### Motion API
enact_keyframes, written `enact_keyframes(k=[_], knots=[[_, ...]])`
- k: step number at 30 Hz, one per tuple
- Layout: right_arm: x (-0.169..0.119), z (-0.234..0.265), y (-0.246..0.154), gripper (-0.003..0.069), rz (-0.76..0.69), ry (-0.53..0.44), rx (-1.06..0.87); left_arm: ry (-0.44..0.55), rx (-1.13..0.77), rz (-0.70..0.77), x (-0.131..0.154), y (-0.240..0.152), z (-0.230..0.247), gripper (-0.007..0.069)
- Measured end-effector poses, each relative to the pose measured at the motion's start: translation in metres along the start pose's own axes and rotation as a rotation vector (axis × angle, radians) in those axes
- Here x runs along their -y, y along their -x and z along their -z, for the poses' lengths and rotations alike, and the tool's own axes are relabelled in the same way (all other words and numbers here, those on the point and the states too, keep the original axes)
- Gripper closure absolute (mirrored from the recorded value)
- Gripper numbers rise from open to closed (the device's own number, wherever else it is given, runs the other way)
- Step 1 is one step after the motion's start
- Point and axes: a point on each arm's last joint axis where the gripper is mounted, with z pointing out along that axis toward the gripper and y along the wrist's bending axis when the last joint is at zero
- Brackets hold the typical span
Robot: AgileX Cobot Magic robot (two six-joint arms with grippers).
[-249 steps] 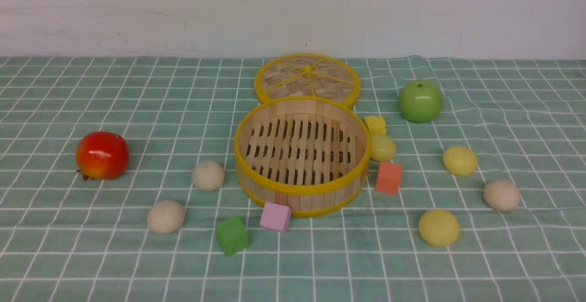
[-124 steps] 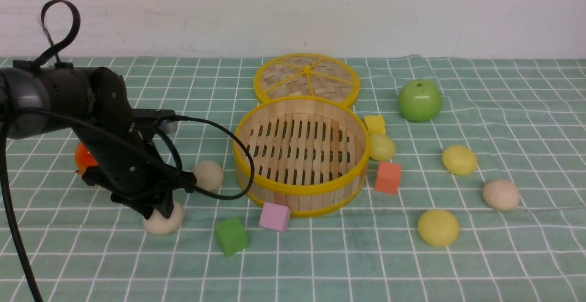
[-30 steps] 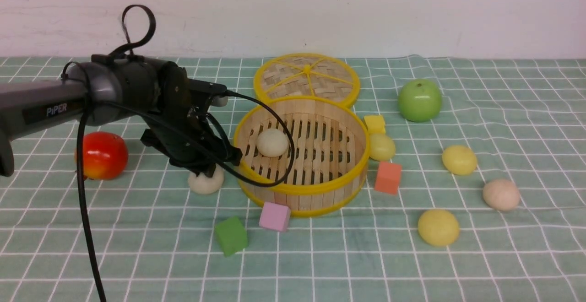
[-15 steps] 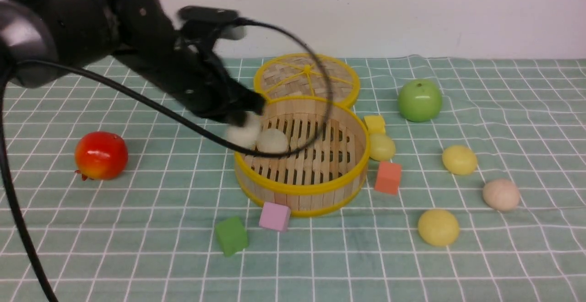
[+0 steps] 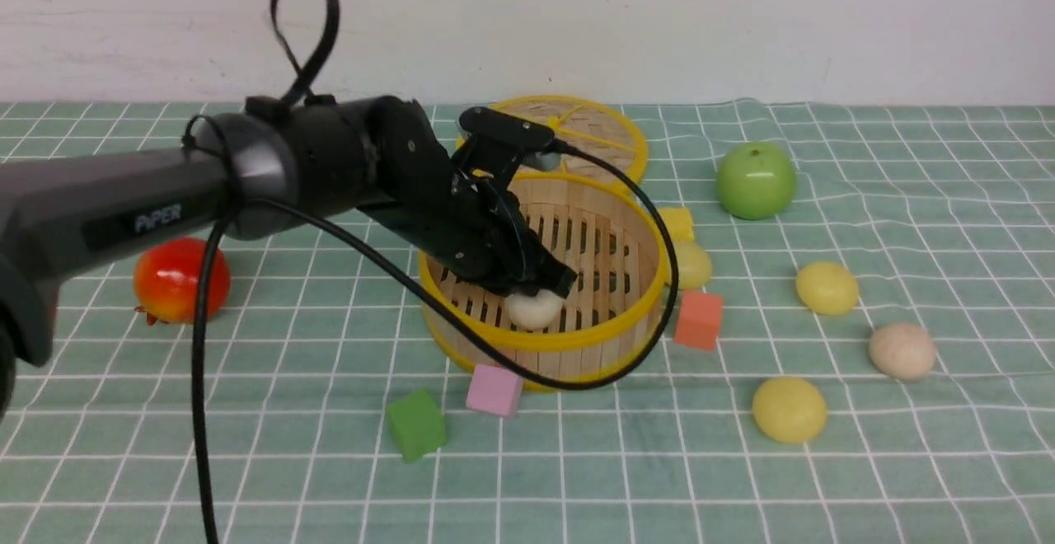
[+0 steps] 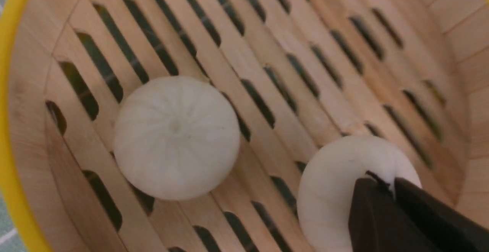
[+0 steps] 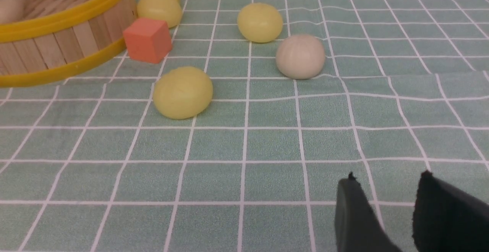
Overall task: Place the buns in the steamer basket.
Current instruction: Use the left arm to put the steamed stuffed bun into the steamer, then use the right arm to grab a steamed stuffed bun
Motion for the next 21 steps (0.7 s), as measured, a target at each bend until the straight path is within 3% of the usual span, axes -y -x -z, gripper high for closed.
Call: enact_keyframes(k=[4, 9, 12, 16, 19, 21], knots=[[0.0, 0.0, 0.0, 0.0419, 0.0, 0.0, 0.0, 0.005, -0.017, -0.015, -0.001, -0.003, -0.004, 0.0589], [0.0, 0.0, 0.0, 0.0419, 0.0, 0.0, 0.0, 0.017, -0.023, -0.04, -0.002, -0.003, -0.004, 0.048], [0.0, 0.0, 0.0, 0.0419, 0.0, 0.0, 0.0, 0.017, -0.018, -0.018, -0.001, -0.001, 0.002, 0.0349], [0.0, 0.0, 0.0, 0.0419, 0.0, 0.0, 0.0, 0.015, 0.038, 0.06, 0.004, 0.013, 0.034, 0.0249], [0.0, 0.0, 0.0, 0.0419, 0.0, 0.0, 0.0, 0.006, 0.11, 0.094, 0.012, 0.028, 0.08, 0.026], [0.0, 0.0, 0.0, 0.0419, 0.0, 0.0, 0.0, -0.007, 0.162, 0.104, 0.02, 0.036, 0.122, 0.0329]])
